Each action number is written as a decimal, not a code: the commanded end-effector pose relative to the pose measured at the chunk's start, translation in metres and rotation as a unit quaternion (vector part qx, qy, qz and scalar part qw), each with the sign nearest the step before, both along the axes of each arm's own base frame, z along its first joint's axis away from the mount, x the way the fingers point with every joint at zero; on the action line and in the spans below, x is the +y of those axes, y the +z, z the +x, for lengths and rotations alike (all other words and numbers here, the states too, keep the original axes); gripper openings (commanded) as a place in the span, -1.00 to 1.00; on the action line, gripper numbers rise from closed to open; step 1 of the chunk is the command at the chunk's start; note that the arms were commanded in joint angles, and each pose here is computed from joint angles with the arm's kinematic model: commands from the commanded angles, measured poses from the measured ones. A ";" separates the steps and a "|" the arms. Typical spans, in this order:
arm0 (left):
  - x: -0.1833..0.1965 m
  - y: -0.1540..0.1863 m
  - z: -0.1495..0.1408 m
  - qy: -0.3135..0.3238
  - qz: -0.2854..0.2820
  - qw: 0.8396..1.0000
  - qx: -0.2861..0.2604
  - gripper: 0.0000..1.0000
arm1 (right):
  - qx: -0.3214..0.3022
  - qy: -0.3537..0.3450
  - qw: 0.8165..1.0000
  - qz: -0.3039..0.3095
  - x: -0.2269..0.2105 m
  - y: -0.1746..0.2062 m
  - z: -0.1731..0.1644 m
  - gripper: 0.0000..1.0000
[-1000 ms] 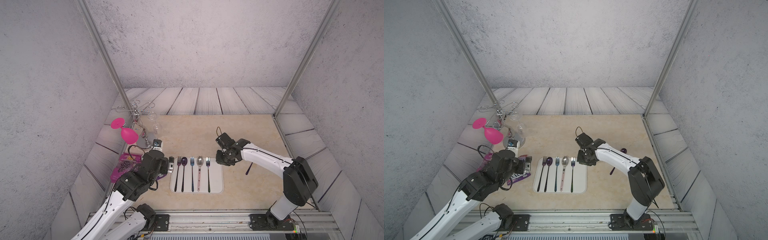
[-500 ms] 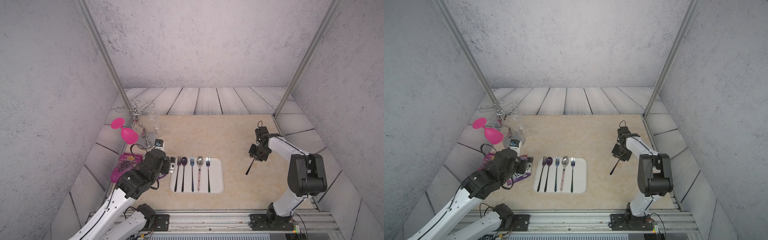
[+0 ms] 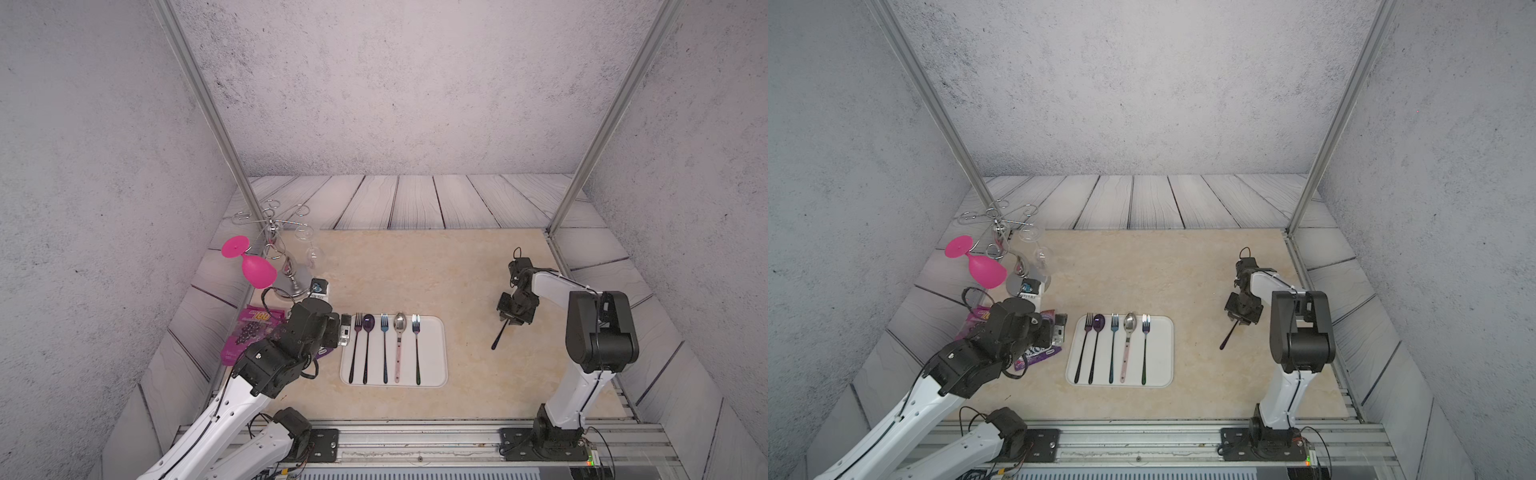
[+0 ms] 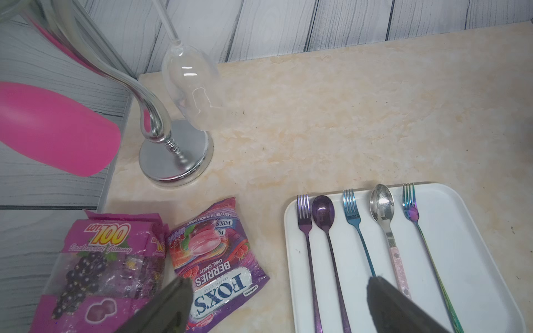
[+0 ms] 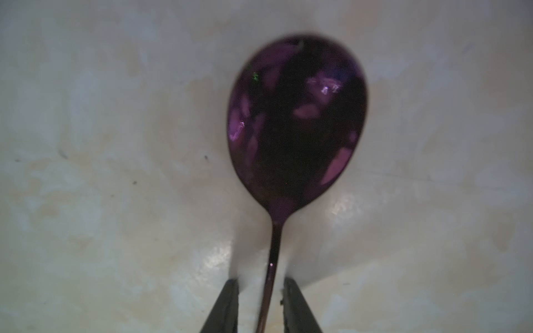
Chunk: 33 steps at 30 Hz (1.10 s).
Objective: Set the spoon and fork side by side
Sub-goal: Pick up the spoon from the center of the board.
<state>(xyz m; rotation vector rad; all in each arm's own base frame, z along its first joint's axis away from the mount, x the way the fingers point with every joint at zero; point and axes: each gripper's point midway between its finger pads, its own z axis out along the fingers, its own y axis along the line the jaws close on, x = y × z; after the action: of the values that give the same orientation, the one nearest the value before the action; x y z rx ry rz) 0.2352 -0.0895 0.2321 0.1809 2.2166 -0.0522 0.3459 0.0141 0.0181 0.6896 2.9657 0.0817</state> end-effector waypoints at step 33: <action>0.008 0.015 0.000 0.020 -0.009 0.999 -0.030 0.99 | -0.071 0.168 0.982 0.057 0.113 0.084 -0.065 -1.00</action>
<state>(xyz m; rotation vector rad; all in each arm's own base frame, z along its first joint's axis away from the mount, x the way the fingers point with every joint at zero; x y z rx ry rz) 0.2337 -0.0830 0.2400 0.1550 2.1830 -0.0413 0.2902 0.1010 0.0947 0.2244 2.9078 0.2984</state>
